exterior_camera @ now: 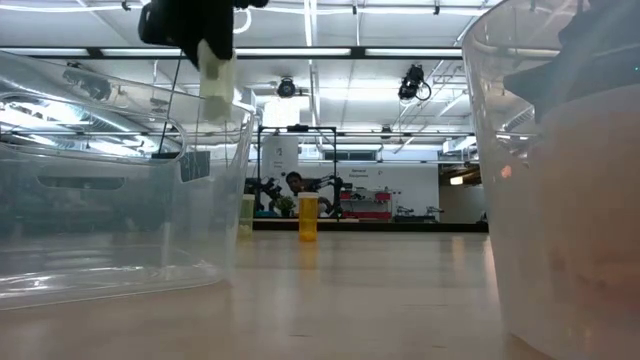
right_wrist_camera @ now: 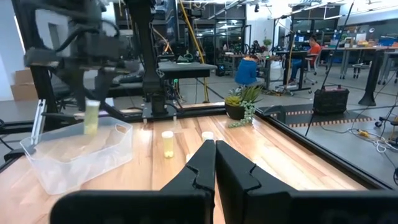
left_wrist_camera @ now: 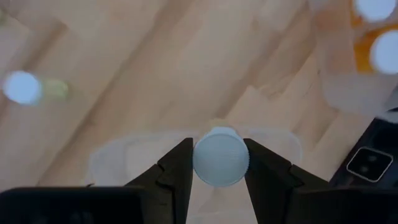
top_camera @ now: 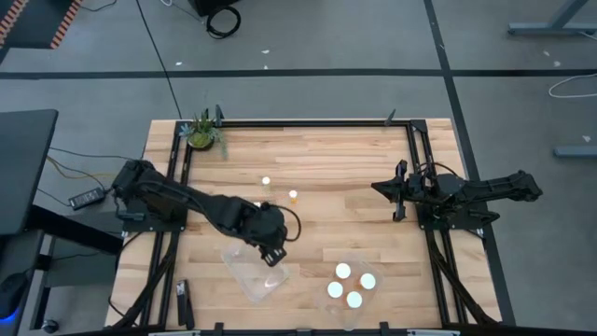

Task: Pick and place medicine bottles into bin by pill shape (circle, oval)
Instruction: Put the small yellow pill bottle into the left transparent bin

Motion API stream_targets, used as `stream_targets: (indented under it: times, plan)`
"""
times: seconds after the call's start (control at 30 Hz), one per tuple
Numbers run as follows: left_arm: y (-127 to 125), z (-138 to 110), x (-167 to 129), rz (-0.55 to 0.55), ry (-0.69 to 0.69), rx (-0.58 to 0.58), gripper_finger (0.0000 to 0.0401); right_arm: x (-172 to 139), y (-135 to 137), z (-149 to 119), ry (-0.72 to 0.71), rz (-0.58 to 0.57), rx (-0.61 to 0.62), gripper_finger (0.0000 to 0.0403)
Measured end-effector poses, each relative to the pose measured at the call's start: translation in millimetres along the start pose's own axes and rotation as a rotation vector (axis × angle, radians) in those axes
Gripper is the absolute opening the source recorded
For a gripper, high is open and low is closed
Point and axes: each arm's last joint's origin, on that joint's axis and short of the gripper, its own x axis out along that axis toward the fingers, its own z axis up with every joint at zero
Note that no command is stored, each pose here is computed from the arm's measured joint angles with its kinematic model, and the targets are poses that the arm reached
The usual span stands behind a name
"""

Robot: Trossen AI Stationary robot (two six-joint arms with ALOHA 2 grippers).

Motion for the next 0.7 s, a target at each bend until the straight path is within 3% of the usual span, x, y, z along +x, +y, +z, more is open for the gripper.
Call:
stream_targets:
  times: [0.23,0.5,0.7]
  plan:
    - [-16.6,-20.4,26.3,0.019,0.109,0.028,0.0133,0.0,0.0,-0.1,0.001,0.000,0.000,0.0019]
    - [-30.4,-34.2,48.1,0.027,0.131,0.050,0.0133,0.0,0.0,-0.6,0.006,0.000,-0.002,0.0019]
    - [-41.3,-40.5,68.5,0.002,0.130,0.143,0.0133,0.0,0.0,-0.8,0.008,0.000,-0.003,0.0019]
